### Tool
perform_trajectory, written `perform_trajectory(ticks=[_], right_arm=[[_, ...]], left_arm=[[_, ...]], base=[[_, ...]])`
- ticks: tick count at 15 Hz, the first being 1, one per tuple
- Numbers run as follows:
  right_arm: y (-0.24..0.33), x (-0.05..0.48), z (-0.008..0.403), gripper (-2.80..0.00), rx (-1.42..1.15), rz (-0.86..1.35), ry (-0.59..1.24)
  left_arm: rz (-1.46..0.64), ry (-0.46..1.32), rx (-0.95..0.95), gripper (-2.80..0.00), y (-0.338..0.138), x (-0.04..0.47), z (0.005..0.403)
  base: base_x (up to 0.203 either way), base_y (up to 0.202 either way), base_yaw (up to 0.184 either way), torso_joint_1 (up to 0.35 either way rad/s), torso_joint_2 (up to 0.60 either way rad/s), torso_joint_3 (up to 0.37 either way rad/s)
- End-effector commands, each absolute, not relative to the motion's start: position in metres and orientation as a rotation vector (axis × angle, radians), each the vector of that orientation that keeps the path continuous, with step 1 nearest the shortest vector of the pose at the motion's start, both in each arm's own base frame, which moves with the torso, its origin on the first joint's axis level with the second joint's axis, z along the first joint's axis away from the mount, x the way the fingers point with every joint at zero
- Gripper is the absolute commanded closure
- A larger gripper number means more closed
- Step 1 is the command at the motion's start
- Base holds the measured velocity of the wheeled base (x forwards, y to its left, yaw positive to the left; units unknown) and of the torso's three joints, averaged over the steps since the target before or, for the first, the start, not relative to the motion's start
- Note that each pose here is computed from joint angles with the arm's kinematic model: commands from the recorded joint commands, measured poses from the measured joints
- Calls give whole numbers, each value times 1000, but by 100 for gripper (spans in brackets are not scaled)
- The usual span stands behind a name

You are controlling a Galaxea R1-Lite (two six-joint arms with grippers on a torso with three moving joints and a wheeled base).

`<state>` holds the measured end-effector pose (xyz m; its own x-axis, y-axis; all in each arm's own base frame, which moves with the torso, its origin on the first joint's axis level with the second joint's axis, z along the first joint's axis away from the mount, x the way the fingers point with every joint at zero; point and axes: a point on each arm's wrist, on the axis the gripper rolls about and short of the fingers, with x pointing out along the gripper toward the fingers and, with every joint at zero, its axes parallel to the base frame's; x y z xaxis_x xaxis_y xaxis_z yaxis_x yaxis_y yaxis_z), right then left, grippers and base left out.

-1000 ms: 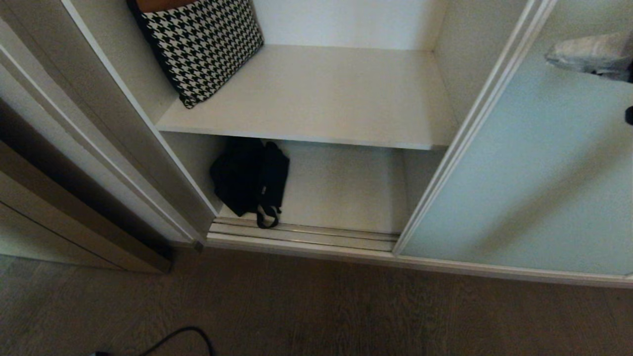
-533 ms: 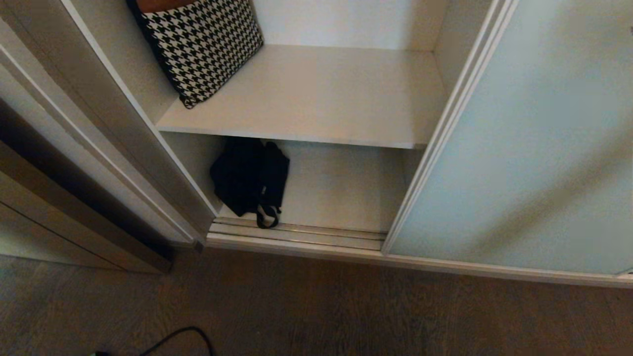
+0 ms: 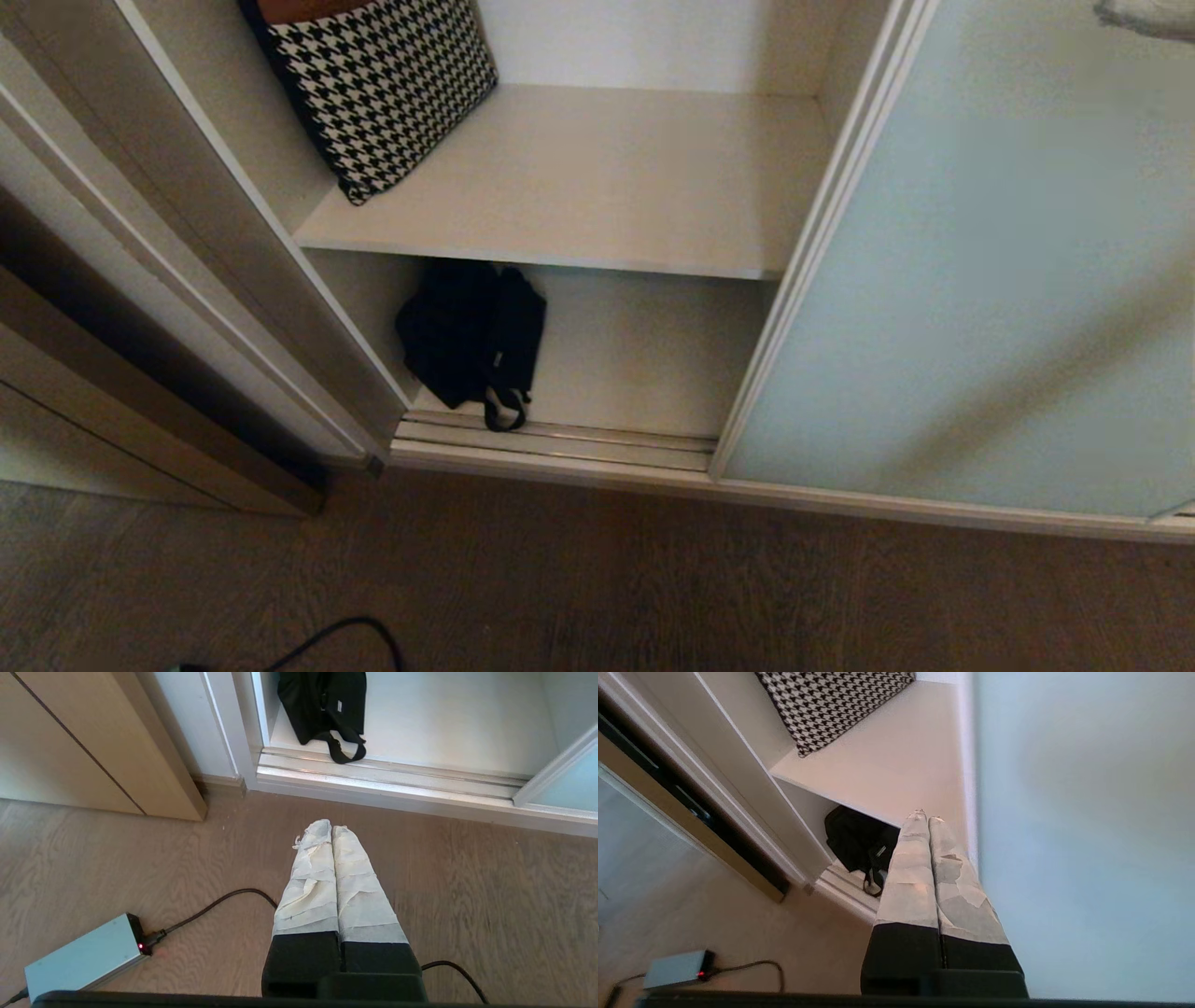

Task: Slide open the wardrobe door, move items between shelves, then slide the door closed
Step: Close the door

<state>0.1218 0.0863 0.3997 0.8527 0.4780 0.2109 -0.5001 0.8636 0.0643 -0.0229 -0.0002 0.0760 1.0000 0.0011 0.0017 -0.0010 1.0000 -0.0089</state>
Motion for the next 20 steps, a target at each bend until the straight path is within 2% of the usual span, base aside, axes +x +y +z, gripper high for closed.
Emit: perform_trajectory(ticks=[1, 5, 11, 20], right_arm=[[109, 145, 391, 0, 99, 519, -167], [121, 184, 385, 0, 141, 442, -270], [101, 205, 385, 0, 225, 333, -263], [119, 229, 368, 0, 218, 347, -192]], left_arm=[[2, 0, -9, 0, 0, -23, 76], [2, -2, -9, 0, 0, -23, 76], [2, -1, -9, 0, 0, -23, 76], [2, -1, -9, 0, 0, -23, 76]], base=[[0, 0, 0, 0, 0, 0], [0, 0, 0, 0, 0, 0], [0, 0, 0, 0, 0, 0], [0, 0, 0, 0, 0, 0]])
